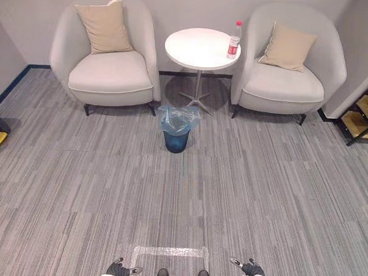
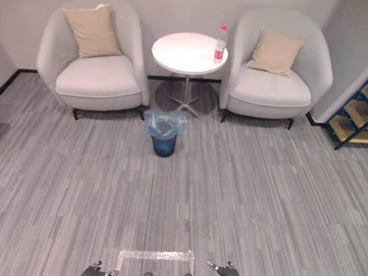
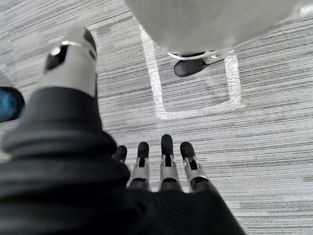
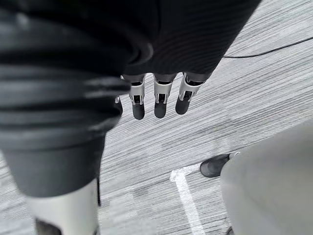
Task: Gather rubbish on tea table into small bin, then transfer packed bag to large trash can.
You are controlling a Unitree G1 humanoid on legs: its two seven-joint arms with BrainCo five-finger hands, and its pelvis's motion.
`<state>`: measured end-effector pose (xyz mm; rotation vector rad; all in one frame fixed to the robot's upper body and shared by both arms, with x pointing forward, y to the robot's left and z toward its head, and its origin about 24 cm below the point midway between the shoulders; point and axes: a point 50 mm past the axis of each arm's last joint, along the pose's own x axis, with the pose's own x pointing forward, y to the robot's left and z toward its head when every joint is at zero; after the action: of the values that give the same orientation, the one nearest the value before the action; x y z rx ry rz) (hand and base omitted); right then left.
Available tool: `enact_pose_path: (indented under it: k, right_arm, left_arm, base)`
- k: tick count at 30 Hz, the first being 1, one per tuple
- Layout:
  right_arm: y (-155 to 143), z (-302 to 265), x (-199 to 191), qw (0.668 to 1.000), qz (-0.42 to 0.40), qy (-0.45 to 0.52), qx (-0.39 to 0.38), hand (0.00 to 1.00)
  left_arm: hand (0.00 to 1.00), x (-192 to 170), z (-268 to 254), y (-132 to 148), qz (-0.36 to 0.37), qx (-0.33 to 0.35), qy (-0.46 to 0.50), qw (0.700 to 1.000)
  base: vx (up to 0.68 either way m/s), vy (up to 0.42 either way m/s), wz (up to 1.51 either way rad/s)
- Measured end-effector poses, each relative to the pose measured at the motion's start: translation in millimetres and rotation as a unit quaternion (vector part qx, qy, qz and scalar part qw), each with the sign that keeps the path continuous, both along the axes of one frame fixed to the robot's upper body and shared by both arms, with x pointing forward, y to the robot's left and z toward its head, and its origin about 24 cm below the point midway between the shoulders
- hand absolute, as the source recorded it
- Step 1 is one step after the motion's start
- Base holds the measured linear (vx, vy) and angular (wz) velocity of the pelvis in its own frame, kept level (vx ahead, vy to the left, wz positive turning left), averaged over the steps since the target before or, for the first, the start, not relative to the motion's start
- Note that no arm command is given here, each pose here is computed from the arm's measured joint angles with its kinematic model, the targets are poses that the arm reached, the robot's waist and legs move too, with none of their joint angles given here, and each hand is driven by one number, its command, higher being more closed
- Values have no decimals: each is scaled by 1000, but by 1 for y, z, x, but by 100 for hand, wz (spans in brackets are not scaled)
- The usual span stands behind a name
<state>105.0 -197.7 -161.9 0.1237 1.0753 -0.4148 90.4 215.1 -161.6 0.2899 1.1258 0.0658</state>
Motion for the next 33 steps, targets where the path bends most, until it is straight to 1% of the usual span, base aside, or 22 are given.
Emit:
enact_pose_path:
  k: [4, 8, 12, 16, 19, 24, 29, 32, 33]
  right_arm:
    - [-1, 2, 6, 1000, 2, -8, -2, 0]
    - [-2, 5, 16, 1000, 4, -24, -6, 0]
    - [-2, 7, 19, 999, 4, -34, -8, 0]
    - [-3, 7, 16, 999, -4, -33, -7, 0]
    - [-8, 9, 12, 999, -18, -46, -15, 0]
    - [-8, 12, 15, 998, -26, -60, -17, 0]
    - [-7, 11, 14, 998, -23, -56, -19, 0]
    - [5, 5, 2, 999, -26, -36, -2, 0]
    - [6, 5, 2, 999, -26, -37, -1, 0]
  left_arm:
    - [0, 10, 2, -1, -8, 1, -11, 1000]
    - [0, 31, 8, -4, -17, -1, -41, 999]
    - [0, 48, 12, -21, -16, -26, -70, 997]
    - [0, 47, 11, -24, -4, -32, -68, 997]
    - [0, 50, 14, -30, 45, -56, -94, 993]
    - [0, 54, 16, -38, 54, -67, -110, 990]
    - [0, 54, 16, -41, 60, -73, -113, 989]
    - [0, 50, 15, -31, 59, -61, -106, 991]
    - [0, 50, 15, -33, 52, -61, -105, 991]
  base:
    - [39, -10, -34]
    - [61, -16, -44]
    - [71, -27, 3]
    - [84, -98, 23]
    - [95, -119, -11]
    - [138, 12, -19]
    - [243, 192, -55]
    - [399, 220, -75]
    - [422, 186, -73]
